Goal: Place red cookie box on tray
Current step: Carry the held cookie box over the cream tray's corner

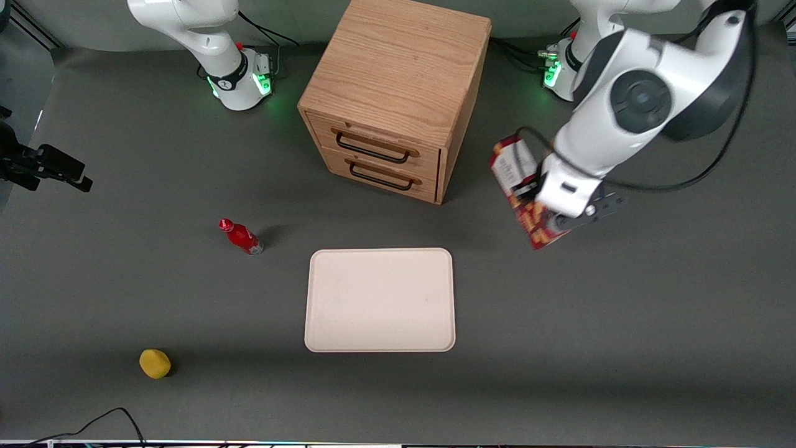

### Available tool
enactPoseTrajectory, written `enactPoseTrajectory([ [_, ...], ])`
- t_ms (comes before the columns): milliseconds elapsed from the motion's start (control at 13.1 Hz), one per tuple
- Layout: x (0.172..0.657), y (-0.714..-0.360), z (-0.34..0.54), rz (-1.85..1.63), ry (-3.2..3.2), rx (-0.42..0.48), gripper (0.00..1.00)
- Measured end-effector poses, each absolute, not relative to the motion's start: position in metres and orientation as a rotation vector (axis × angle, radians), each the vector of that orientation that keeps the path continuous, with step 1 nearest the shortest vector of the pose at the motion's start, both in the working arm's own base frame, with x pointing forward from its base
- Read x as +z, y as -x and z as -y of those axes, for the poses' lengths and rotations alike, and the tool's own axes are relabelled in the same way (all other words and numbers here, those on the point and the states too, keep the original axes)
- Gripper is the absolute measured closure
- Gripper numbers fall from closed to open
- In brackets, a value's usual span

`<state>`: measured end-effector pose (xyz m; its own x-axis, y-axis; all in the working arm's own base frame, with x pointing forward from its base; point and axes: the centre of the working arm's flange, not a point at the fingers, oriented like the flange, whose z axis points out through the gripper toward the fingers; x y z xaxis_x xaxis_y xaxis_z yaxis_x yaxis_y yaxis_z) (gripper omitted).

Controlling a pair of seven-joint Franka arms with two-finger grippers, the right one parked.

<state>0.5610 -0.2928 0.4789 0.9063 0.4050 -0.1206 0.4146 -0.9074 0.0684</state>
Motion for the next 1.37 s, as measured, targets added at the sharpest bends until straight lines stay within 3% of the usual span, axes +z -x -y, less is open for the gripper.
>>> enactPoseTrajectory([
  [458,0.414,-0.626,0.378,-0.69,-2.93,-0.01,0.65],
  [840,0.356,-0.614,0.443,-0.472,-2.984,0.17,0.63],
  [1374,0.291,-0.625,0.452,-0.33,-2.999,0.2,0.64],
])
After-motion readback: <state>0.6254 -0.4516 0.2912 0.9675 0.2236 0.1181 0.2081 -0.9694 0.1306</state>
